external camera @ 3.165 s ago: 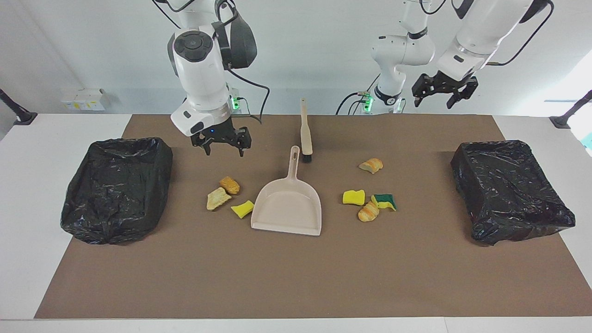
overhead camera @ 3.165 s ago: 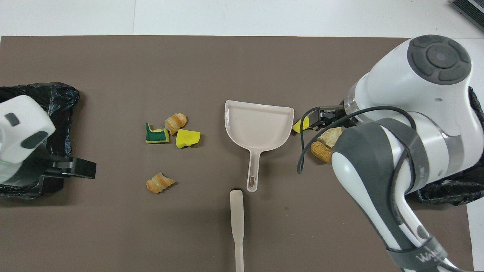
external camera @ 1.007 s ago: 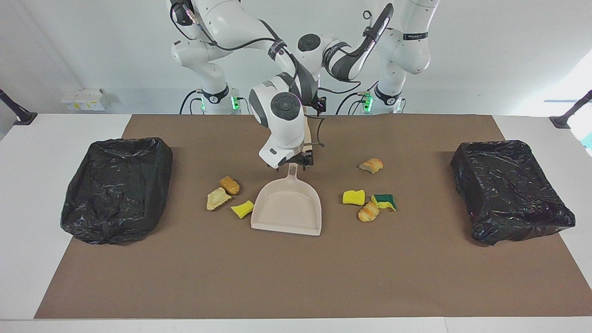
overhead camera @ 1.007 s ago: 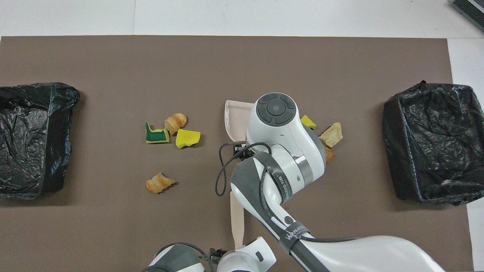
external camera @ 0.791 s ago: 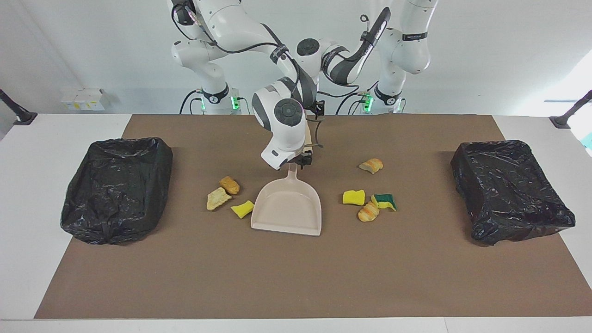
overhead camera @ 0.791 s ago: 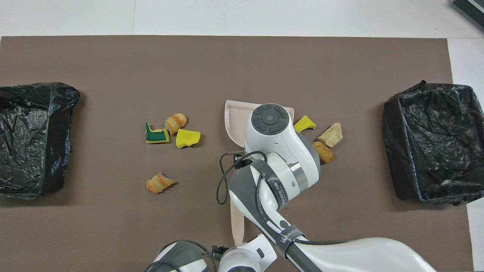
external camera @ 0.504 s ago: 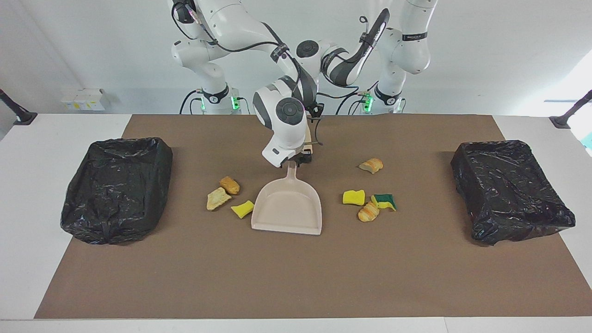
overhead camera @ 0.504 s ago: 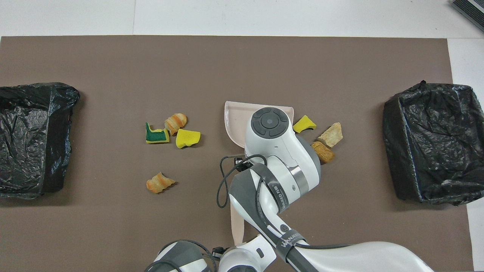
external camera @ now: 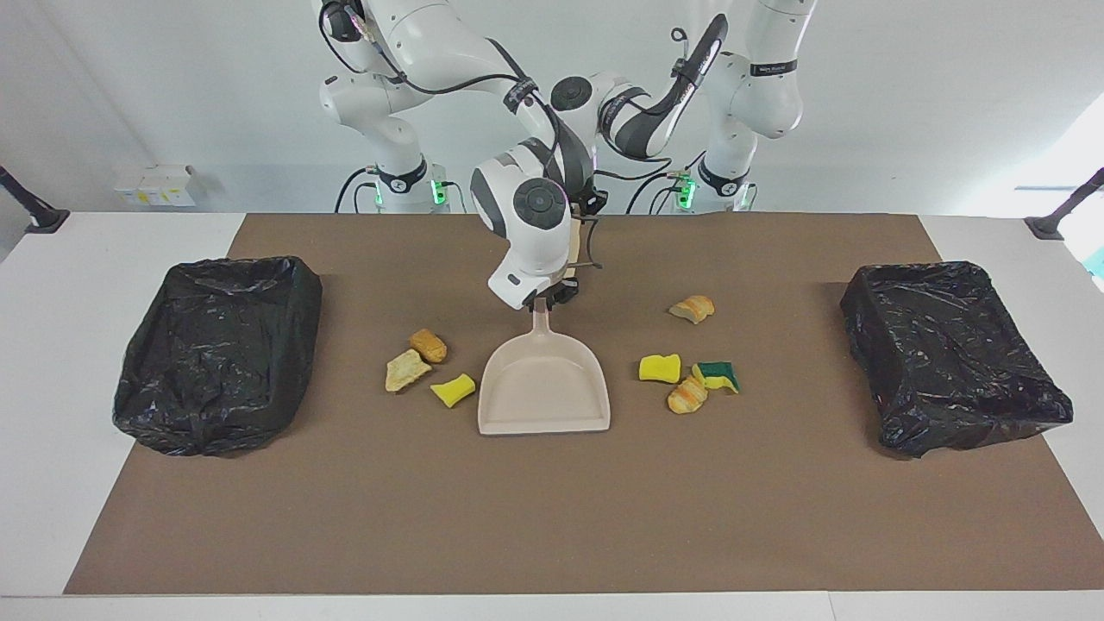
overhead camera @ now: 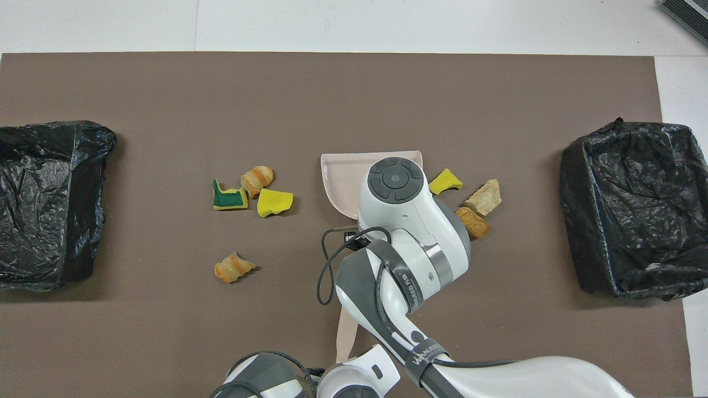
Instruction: Sweep and dump trash in bin
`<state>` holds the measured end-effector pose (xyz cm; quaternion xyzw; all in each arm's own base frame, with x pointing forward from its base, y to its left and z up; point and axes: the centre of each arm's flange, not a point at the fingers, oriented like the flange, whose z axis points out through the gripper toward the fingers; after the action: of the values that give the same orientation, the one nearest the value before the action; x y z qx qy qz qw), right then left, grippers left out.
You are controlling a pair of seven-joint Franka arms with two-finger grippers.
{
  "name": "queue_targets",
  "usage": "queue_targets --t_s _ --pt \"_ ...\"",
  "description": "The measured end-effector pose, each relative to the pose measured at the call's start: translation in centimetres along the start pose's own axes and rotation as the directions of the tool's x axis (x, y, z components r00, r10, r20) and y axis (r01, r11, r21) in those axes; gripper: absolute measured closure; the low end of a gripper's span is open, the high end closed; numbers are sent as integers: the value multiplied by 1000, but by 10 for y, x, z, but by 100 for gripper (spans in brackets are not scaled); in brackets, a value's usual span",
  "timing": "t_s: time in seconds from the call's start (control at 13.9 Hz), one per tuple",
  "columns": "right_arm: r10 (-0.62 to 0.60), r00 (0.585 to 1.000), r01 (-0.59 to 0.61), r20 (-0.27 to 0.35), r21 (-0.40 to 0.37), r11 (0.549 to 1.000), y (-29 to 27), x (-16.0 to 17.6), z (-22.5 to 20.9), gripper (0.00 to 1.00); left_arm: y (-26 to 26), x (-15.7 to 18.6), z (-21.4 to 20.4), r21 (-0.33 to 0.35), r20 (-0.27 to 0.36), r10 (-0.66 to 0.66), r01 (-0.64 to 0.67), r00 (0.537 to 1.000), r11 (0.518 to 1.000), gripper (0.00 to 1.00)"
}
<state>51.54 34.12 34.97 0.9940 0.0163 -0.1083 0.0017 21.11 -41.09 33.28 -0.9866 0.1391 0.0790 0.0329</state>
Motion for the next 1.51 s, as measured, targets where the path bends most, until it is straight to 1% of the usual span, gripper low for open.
queue_targets --t_s 0.14,0.29,0.43,0.58,0.65,0.79,0.94,1.08,1.22,1.37,1.51 --pt "-24 1000 24 3 -3 1000 -1 -3 -7 68 -7 -3 -6 17 24 -7 7 1000 1000 74" --pt "-136 991 136 2 -4 991 5 -6 -23 68 -17 -5 -18 25 43 -17 16 999 1000 74" --pt "-265 964 265 2 -2 964 25 -4 -44 68 -26 -11 -30 36 63 -20 18 998 999 74" --pt "-394 919 394 -7 -7 919 50 2 -59 68 -38 -14 -43 44 84 -22 19 996 999 74" --pt "-467 884 466 -8 -20 884 61 6 -64 68 -48 -13 -52 41 91 -27 24 996 999 74" --pt "-605 796 605 3 -49 795 76 10 -68 68 -81 -5 -76 19 99 -50 49 994 999 74" --pt "-697 717 697 18 -71 714 81 13 -68 68 -138 13 -99 -17 120 -53 55 991 998 74" --pt "-759 650 758 41 -94 645 85 14 -68 68 -209 38 -114 -69 132 -67 76 989 995 74" --pt "-819 568 821 83 -125 556 95 17 -67 68 -275 57 -113 -116 131 -91 106 987 988 74" --pt "-872 466 881 150 -169 442 106 21 -66 68 -336 75 -111 -144 146 -178 198 973 970 74" --pt "-902 366 925 229 -195 325 111 22 -61 68 -377 98 -104 -150 177 -252 279 951 949 74"
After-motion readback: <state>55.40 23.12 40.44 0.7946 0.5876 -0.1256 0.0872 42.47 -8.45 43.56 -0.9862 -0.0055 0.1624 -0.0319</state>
